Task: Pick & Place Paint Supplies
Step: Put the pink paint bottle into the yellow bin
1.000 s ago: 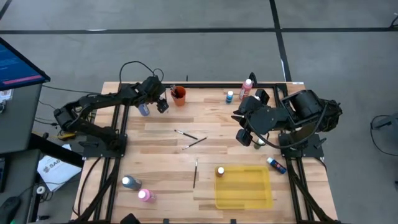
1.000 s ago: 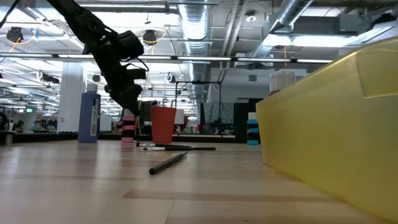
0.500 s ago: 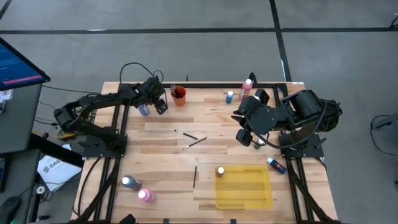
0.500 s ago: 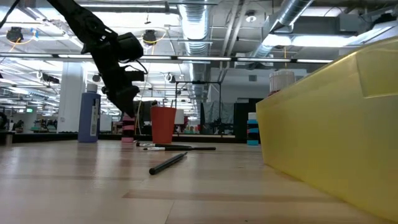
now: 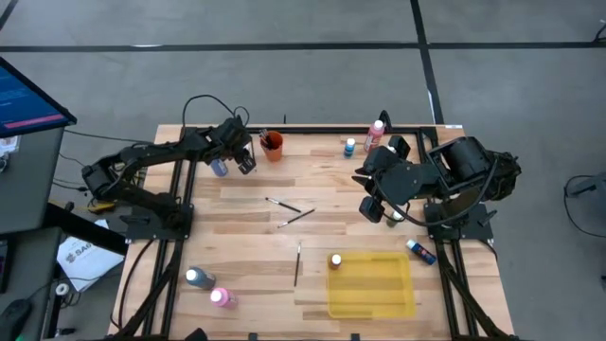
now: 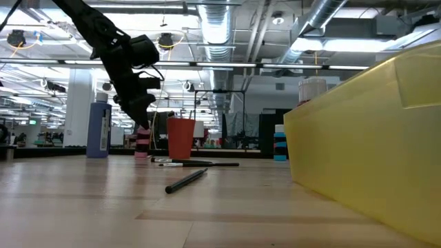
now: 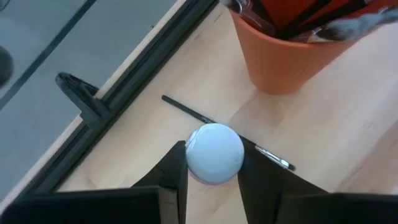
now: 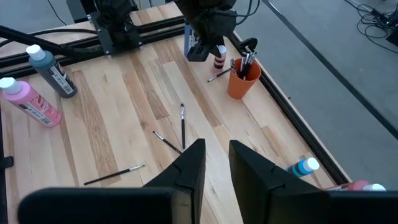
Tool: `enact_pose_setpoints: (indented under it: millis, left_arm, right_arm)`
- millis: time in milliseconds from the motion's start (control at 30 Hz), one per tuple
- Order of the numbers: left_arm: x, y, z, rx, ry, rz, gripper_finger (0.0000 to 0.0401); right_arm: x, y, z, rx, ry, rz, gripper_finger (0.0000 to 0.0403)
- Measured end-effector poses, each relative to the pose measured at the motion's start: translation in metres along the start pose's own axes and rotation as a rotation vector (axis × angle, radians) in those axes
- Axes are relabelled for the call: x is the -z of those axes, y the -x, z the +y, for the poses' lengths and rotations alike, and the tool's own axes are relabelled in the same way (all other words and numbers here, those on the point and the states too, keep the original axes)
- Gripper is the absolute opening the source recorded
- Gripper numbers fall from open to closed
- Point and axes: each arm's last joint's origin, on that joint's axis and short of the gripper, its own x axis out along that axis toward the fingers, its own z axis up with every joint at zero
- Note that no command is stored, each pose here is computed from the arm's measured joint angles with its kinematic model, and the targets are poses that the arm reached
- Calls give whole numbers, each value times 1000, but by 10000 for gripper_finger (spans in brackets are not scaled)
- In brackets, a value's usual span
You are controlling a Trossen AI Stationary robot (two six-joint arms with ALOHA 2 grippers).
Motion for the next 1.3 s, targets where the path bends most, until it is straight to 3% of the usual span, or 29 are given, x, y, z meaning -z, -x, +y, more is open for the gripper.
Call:
enact_pose_setpoints:
  millis: [233,400,533,833,1000,1300]
  left_arm:
    - [-1,36,-11,44,33,-81,85]
    - [3,77,-18,120,162,-185,85]
    - [7,113,-36,339,217,-294,85]
    - [16,181,-107,834,167,-505,85]
    - [20,200,-145,852,125,-522,85]
    - [-1,223,-218,880,-30,-507,85]
  right_arm:
    - [0,0,0,0,0,0,68]
    - [0,0,0,-2,-2,-3,68]
    - [-1,0,1,-5,-6,-8,68]
    - [-2,-1,0,-4,-15,-13,68]
    - [-5,-3,-2,1,-35,-25,68]
    - [-9,-8,-10,29,-70,-24,68]
